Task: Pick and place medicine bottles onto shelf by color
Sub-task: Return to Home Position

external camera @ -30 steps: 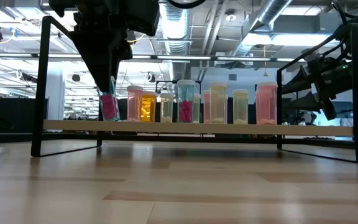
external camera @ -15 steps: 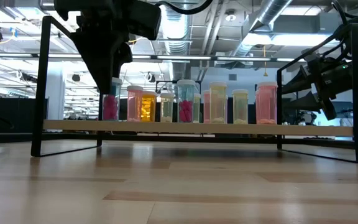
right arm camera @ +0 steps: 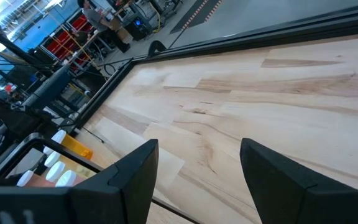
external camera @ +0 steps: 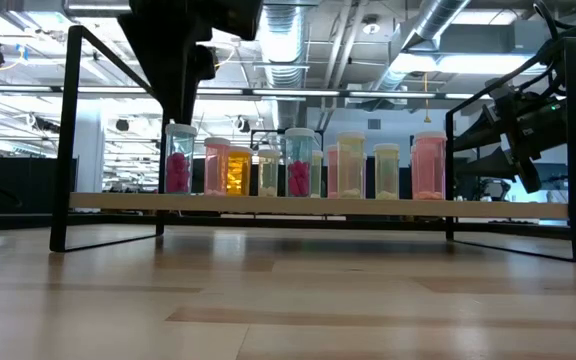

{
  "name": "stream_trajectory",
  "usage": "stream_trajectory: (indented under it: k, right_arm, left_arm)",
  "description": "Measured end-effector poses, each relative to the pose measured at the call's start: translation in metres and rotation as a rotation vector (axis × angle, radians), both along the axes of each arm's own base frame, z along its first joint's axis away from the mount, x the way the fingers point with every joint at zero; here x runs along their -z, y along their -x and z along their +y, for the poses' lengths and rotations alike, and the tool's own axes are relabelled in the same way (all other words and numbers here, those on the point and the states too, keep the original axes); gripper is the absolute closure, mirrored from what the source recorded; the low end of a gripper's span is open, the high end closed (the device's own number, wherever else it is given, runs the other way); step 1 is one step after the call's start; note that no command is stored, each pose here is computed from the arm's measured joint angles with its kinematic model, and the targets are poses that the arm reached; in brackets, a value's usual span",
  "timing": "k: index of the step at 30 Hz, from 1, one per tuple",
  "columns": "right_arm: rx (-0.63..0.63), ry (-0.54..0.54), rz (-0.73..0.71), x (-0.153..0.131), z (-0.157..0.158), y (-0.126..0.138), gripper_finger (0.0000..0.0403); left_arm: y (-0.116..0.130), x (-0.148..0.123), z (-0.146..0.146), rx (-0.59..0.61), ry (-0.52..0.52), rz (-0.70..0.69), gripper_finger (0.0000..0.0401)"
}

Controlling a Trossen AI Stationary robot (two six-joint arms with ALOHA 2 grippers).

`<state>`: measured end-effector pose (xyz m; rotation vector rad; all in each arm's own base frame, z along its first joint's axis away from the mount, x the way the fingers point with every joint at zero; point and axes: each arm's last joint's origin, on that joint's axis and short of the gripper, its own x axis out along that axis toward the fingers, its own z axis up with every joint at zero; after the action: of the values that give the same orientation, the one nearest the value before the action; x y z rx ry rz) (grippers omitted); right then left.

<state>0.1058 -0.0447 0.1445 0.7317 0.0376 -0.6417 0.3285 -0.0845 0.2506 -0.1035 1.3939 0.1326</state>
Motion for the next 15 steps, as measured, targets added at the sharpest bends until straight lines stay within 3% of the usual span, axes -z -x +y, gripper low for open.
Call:
stream_trajectory:
  k: [8,15]
  right_arm:
    - [0.0,0.0,0.0,0.0,0.0,0.0,0.0154]
    - [0.0,0.0,0.0,0.0,0.0,0.0,0.0154]
  left_arm:
    - [0.001,-0.019,0.001,-0.039,-0.032,0.006,0.0152]
    - [0.004,-0.063,0.006,-0.13,-0.104,-0.099,0.0129]
